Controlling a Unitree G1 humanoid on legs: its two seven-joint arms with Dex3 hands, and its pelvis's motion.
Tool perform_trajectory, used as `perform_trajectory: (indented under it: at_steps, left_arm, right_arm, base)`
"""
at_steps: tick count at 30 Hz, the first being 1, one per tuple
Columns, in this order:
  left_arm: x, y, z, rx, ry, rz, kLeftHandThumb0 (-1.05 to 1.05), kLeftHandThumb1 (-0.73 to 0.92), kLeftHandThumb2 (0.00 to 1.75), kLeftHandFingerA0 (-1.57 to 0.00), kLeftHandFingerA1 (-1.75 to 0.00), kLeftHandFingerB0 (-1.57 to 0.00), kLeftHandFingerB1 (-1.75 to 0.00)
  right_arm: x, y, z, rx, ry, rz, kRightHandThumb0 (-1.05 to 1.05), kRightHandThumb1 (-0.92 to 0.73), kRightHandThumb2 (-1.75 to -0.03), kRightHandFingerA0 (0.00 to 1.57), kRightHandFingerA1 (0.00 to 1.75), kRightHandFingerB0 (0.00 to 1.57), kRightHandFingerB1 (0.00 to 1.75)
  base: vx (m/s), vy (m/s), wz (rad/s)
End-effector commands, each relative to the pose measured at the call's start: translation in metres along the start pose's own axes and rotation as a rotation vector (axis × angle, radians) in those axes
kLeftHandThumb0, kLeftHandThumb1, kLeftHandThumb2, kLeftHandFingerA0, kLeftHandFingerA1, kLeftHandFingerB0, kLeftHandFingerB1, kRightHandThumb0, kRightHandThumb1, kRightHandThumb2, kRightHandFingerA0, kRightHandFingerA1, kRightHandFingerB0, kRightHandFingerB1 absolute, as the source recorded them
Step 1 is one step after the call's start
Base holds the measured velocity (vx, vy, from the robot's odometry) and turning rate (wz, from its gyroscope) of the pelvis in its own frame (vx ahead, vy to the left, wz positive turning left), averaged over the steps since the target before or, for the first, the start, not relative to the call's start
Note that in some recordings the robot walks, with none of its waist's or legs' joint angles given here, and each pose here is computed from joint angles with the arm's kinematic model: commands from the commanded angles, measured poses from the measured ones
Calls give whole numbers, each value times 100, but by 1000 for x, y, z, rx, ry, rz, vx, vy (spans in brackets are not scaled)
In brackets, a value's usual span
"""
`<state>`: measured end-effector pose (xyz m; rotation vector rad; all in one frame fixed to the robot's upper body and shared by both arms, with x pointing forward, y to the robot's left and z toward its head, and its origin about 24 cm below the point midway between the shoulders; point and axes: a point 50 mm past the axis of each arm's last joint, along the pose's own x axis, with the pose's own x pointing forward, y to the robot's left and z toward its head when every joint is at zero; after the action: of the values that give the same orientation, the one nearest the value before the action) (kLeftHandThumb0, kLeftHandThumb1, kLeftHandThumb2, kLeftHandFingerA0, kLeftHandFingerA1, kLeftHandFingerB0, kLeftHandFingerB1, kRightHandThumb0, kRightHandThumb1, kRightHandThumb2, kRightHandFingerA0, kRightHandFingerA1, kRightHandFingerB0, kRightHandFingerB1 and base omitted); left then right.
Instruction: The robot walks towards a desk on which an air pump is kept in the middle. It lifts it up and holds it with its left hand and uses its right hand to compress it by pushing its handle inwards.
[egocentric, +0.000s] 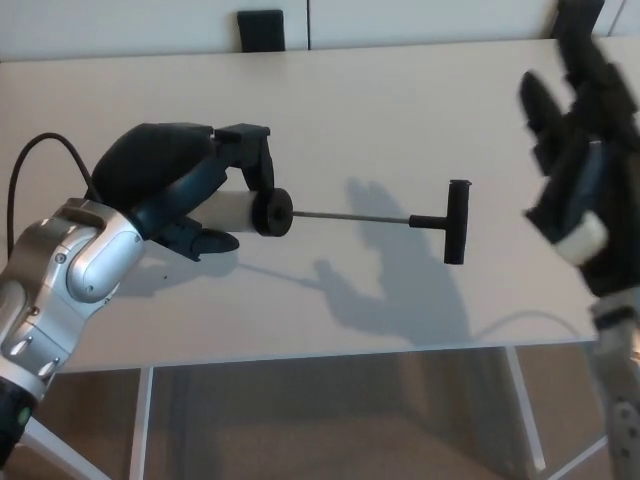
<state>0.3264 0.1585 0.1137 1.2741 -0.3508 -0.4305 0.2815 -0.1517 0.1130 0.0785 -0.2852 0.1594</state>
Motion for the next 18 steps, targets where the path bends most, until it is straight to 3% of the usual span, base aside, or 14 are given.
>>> perform_trajectory:
  at_steps: [1,2,7,18]
  left_arm:
    - [3,11,-5,-15,20,32,-6,79,66,-63,-175,-52,-159]
    - [3,11,-5,-11,17,32,3,83,60,-71,-174,-51,-158]
    - [3,12,-6,-1,2,36,-4,79,61,-64,-175,-51,-159]
    - [8,15,-5,0,-4,37,-7,79,64,-65,-175,-51,-160]
  right_arm:
    - [6,9,-56,-132,241,-127,-97,-86,-117,0,9,0,4]
    - [5,11,-61,-116,250,-126,-99,-89,-116,0,5,0,1]
    - [4,16,-65,-71,253,-117,-99,-88,-116,0,5,0,0]
    - [9,20,-67,-47,253,-127,-101,-86,-116,0,6,0,0]
  base:
    - [0,0,0]
    - [0,0,0]
    - [0,0,0]
    - [0,0,0]
